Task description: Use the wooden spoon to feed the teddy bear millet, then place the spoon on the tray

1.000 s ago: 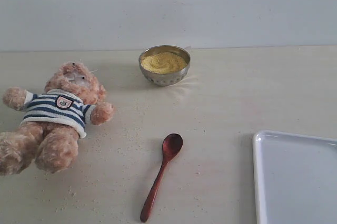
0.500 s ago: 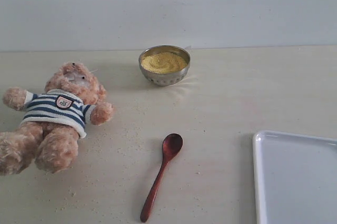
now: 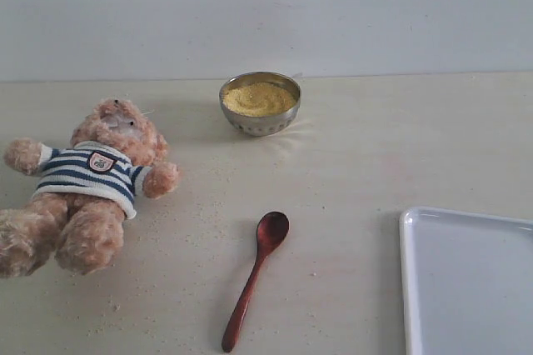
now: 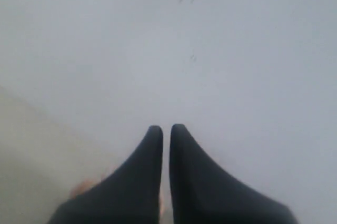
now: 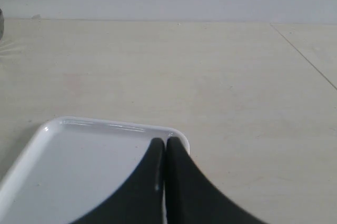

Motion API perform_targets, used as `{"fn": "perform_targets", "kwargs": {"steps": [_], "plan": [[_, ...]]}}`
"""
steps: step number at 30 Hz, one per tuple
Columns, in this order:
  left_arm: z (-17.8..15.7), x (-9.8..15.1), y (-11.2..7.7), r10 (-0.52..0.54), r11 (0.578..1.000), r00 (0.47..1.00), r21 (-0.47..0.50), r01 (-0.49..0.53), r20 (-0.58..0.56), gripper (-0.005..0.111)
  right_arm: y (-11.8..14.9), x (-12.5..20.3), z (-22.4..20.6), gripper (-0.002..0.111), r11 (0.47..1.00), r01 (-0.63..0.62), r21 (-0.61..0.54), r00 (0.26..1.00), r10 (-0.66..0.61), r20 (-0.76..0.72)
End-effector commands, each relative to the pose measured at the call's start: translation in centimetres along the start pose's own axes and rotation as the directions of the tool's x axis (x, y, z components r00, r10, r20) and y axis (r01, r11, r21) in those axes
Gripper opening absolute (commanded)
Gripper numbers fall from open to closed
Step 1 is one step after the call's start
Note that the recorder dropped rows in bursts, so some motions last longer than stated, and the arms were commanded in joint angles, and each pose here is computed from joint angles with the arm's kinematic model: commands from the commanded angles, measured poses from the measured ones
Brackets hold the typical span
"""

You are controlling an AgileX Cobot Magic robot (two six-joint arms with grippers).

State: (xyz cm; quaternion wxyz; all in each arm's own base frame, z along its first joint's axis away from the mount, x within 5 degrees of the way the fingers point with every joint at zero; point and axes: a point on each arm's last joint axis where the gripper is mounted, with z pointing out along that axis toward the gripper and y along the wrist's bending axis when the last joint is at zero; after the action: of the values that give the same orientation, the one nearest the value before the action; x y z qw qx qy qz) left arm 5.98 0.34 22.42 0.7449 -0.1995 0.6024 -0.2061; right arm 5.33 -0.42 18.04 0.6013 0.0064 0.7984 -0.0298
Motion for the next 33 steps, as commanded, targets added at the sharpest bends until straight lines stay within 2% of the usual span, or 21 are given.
{"fn": "perform_targets", "kwargs": {"steps": [1,3,4,6,8,10,11,12,15,17,18,20,22,23,24,25,26,27,28,29,33], "plan": [[-0.1,-2.9,-1.2,-0.115,0.985,0.950,0.154,0.073,0.289,0.005,0.0,0.0,0.0,0.001,1.000,0.001,0.007,1.000,-0.001,0.006],[1.2,-3.7,-1.9,-0.030,0.995,0.970,0.100,0.006,0.243,0.005,0.0,0.0,0.0,0.001,1.000,0.001,0.007,1.000,-0.001,0.006],[2.5,-4.0,-2.4,0.098,0.993,0.984,0.046,-0.106,0.152,0.005,0.0,0.0,0.0,0.001,1.000,0.001,0.007,1.000,-0.001,0.006],[5.8,-4.1,-3.1,0.353,0.934,0.929,-0.006,-0.356,-0.108,0.005,0.0,0.0,0.0,0.001,1.000,0.001,0.007,1.000,-0.001,0.006],[9.7,-4.0,-3.2,0.376,0.905,0.840,-0.040,-0.424,-0.392,0.005,0.0,0.0,0.0,0.001,1.000,0.001,0.007,1.000,-0.001,0.006],[14.1,-3.9,-3.1,0.308,0.889,0.724,-0.083,-0.449,-0.617,0.005,0.0,0.0,0.0,0.001,1.000,0.001,0.007,1.000,-0.001,0.006],[17.9,-4.0,-3.5,0.207,0.893,0.620,-0.113,-0.435,-0.757,0.005,0.0,0.0,0.0,0.001,1.000,0.001,0.007,1.000,-0.001,0.006],[19.6,-3.6,-3.6,0.190,0.892,0.548,-0.090,-0.442,-0.815,0.005,0.0,0.0,0.0,0.001,1.000,0.001,0.007,1.000,-0.001,0.006],[23.0,-1.3,-3.5,0.228,0.905,0.305,0.086,-0.417,-0.925,0.005,0.0,0.0,0.0,0.001,1.000,0.001,0.007,1.000,-0.001,0.006],[23.7,0.7,-3.3,0.241,0.926,0.197,0.164,-0.340,-0.950,0.005,0.0,0.0,0.0,0.001,1.000,0.001,0.007,1.000,-0.001,0.006],[23.9,1.4,-3.1,0.237,0.934,0.183,0.172,-0.313,-0.954,0.005,0.0,0.0,0.0,0.001,1.000,0.001,0.007,1.000,-0.001,0.006],[23.8,2.8,-2.6,0.205,0.954,0.176,0.156,-0.257,-0.963,0.005,0.0,0.0,0.0,0.001,1.000,0.001,0.007,1.000,-0.001,0.006],[23.0,3.4,-0.9,0.136,0.972,0.289,0.072,-0.224,-0.947,0.005,0.0,0.0,0.0,0.001,1.000,0.001,0.007,1.000,-0.001,0.006],[22.1,2.6,0.3,0.110,0.974,0.404,0.017,-0.227,-0.908,0.005,0.0,0.0,0.0,0.001,1.000,0.001,0.007,1.000,-0.001,0.006],[21.4,2.1,1.1,0.090,0.975,0.462,-0.017,-0.222,-0.882,0.005,0.0,0.0,0.0,0.001,1.000,0.001,0.007,1.000,-0.001,0.006],[20.0,1.0,2.3,0.066,0.980,0.565,-0.053,-0.192,-0.823,0.005,0.0,0.0,0.0,0.001,1.000,0.001,0.007,1.000,-0.001,0.006],[19.6,0.6,2.5,0.041,0.990,0.609,-0.051,-0.133,-0.792,0.005,0.0,0.0,0.0,0.001,1.000,0.001,0.007,1.000,-0.001,0.006],[19.4,0.0,2.2,0.059,0.997,0.650,0.079,0.001,-0.757,0.005,0.0,0.0,0.0,0.001,1.000,0.001,0.007,1.000,-0.001,0.006],[19.5,0.0,1.7,0.050,0.972,0.664,0.190,0.140,-0.746,0.005,0.0,0.0,0.0,0.001,1.000,0.001,0.007,1.000,-0.001,0.008],[19.6,0.2,1.9,-0.004,0.933,0.657,0.233,0.273,-0.754,0.005,0.0,0.0,0.0,0.001,1.000,0.001,0.007,1.000,-0.001,0.008],[20.6,2.9,4.9,-0.134,0.920,0.590,0.123,0.373,-0.796,0.005,0.0,0.0,0.0,0.001,1.000,0.001,0.007,1.000,-0.001,0.008]]}}
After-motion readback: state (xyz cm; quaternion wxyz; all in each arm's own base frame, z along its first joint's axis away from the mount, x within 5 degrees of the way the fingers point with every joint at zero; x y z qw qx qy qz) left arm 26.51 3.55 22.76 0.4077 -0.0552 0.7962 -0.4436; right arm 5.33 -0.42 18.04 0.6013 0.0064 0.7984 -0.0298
